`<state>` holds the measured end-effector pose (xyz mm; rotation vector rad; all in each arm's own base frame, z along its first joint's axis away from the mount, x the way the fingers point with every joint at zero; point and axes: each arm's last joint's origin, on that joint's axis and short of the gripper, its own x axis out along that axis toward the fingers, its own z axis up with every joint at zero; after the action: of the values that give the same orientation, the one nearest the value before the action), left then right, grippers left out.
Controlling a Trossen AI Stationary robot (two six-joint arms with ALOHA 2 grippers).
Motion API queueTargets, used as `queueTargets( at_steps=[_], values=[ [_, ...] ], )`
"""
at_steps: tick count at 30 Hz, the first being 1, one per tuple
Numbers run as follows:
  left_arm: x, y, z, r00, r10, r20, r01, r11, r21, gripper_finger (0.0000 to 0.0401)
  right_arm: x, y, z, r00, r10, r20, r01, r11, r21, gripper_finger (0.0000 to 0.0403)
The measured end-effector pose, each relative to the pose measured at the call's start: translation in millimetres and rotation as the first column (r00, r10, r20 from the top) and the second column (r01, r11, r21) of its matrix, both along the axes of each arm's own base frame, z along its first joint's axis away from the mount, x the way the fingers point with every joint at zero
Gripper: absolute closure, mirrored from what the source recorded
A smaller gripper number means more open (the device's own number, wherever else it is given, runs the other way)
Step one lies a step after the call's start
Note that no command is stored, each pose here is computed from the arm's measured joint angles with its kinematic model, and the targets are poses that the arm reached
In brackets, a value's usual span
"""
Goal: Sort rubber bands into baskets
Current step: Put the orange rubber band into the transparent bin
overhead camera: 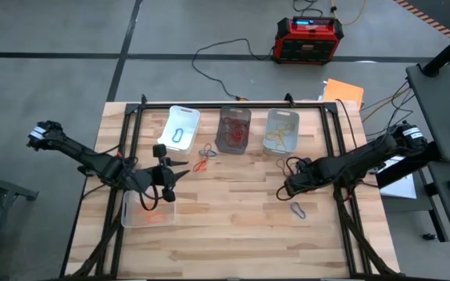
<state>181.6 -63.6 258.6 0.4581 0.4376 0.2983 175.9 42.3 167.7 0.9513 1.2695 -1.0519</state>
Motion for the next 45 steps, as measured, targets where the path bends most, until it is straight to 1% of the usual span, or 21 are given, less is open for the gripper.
queueTargets(
  at_steps=[7, 12, 16, 19, 23, 25, 29, 32, 34, 36, 39, 42, 45],
  values=[
    [0.0, 0.0, 0.0, 1.000, 0.000, 0.000, 0.000, 1.000, -0.001, 0.0296, 0.4, 0.3, -19.4, 0.998, 0.004, 0.070, -0.005, 1.000, 0.026, 0.0296],
    [0.0, 0.0, -0.1, 1.000, 0.000, 0.000, 0.000, 1.000, -0.001, 0.0296, 0.2, 0.3, -31.3, 1.000, 0.007, 0.005, -0.007, 1.000, 0.011, 0.0301],
    [0.0, 0.0, -0.1, 1.000, 0.000, 0.001, 0.000, 1.000, -0.001, 0.0296, 5.5, 2.3, -40.7, 0.998, 0.053, -0.030, -0.052, 0.998, 0.027, 0.0309],
    [0.1, -0.1, 0.1, 1.000, 0.000, 0.003, 0.000, 1.000, -0.002, 0.0296, 10.2, 4.4, -47.2, 0.995, 0.090, -0.044, -0.087, 0.994, 0.066, 0.0326],
    [0.8, -0.8, -0.3, 1.000, -0.016, 0.001, 0.016, 1.000, -0.014, 0.0296, 19.9, 7.5, -46.0, 0.986, 0.162, -0.038, -0.158, 0.984, 0.081, 0.0370],
    [1.2, -2.0, -0.9, 0.999, -0.050, -0.007, 0.050, 0.998, -0.034, 0.0296, 25.3, 8.9, -41.6, 0.979, 0.203, -0.020, -0.201, 0.976, 0.084, 0.0387],
    [1.7, -5.0, -1.7, 0.989, -0.144, -0.019, 0.142, 0.986, -0.092, 0.0296, 33.4, 10.1, -29.8, 0.964, 0.265, 0.001, -0.264, 0.963, 0.057, 0.0393],
    [2.9, -7.2, -1.5, 0.981, -0.196, -0.014, 0.193, 0.973, -0.124, 0.0296, 50.1, 13.7, -14.2, 0.938, 0.322, 0.126, -0.327, 0.945, 0.024, 0.0394],
    [4.6, -8.3, -1.4, 0.979, -0.206, -0.004, 0.204, 0.970, -0.132, 0.0296, 53.9, 14.3, -10.4, 0.915, 0.377, 0.145, -0.381, 0.924, 0.000, 0.0394],
    [7.0, -9.5, -2.5, 0.978, -0.207, -0.001, 0.205, 0.969, -0.134, 0.0296, 66.1, 17.0, -5.2, 0.866, 0.437, 0.242, -0.440, 0.897, -0.046, 0.0394],
    [12.4, -11.8, -3.7, 0.978, -0.207, 0.022, 0.208, 0.968, -0.139, 0.0296, 82.4, 21.0, 4.0, 0.744, 0.551, 0.378, -0.541, 0.829, -0.145, 0.0394],
    [20.1, -14.4, -4.9, 0.977, -0.209, 0.051, 0.214, 0.967, -0.137, 0.0296, 97.8, 24.9, 11.1, 0.584, 0.655, 0.479, -0.607, 0.744, -0.278, 0.0394],
    [27.2, -17.0, -7.6, 0.976, -0.209, 0.066, 0.217, 0.967, -0.136, 0.0296, 111.2, 28.2, 21.8, 0.415, 0.736, 0.535, -0.616, 0.660, -0.430, 0.0394]
  ],
)
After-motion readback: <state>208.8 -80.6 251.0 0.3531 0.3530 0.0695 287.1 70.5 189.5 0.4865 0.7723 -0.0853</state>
